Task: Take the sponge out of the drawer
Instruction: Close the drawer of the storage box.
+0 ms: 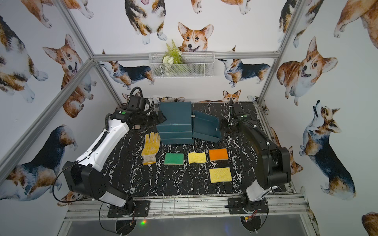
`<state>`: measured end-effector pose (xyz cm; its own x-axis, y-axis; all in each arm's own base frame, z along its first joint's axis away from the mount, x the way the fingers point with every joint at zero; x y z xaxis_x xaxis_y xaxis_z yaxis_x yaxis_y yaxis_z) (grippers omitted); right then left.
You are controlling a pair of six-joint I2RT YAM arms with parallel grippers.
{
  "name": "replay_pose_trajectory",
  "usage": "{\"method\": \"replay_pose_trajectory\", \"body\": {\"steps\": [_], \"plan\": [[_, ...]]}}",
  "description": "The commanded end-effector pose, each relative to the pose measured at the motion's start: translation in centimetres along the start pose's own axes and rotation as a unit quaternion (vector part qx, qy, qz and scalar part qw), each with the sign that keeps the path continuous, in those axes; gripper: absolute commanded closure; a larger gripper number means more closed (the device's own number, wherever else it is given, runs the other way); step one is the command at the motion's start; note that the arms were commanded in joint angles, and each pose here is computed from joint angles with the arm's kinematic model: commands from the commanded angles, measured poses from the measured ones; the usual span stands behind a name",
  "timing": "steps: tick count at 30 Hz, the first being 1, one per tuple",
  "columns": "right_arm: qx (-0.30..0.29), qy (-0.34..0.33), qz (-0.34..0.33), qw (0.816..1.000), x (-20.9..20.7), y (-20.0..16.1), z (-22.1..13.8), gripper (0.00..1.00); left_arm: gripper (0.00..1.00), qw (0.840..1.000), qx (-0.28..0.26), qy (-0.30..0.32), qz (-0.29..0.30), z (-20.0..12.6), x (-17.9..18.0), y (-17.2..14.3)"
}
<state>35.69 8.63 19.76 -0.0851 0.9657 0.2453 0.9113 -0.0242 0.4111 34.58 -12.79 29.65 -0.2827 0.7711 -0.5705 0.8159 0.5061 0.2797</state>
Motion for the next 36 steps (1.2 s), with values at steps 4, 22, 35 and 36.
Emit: {"method": "replay_pose_trajectory", "body": {"steps": [4, 22, 35, 36], "plan": [[0.039, 0.040, 0.004, 0.998, -1.3, 0.8, 3.4, 0.36, 0.01, 0.999, 0.008, -0.032, 0.013, 0.9, -0.8, 0.4], [0.113, 0.098, -0.018, 0.989, -1.1, 0.2, 8.3, 0.56, 0.02, 0.998, 0.024, -0.051, -0.018, 2.6, -1.1, 0.4], [0.113, 0.104, -0.025, 0.988, -1.0, 0.4, 8.3, 0.98, 0.02, 0.998, 0.029, -0.044, -0.019, 2.9, -1.4, 0.7], [0.108, 0.102, -0.027, 0.989, -1.0, 0.5, 8.0, 1.00, 0.02, 0.998, 0.030, -0.043, -0.018, 2.9, -1.4, 0.7]]}}
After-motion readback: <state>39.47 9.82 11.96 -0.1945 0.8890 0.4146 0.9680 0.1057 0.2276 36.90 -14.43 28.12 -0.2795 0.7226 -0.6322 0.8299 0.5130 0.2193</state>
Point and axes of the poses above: each gripper's point midway between its finger pads, its own z axis out along the fingers, its own x axis along the line the jaws close on, y = z × x, the point moved 7 cm from there along -z, back along the fingers, and after that the axes turned 15 degrees about -z, right-handed, at the moved point
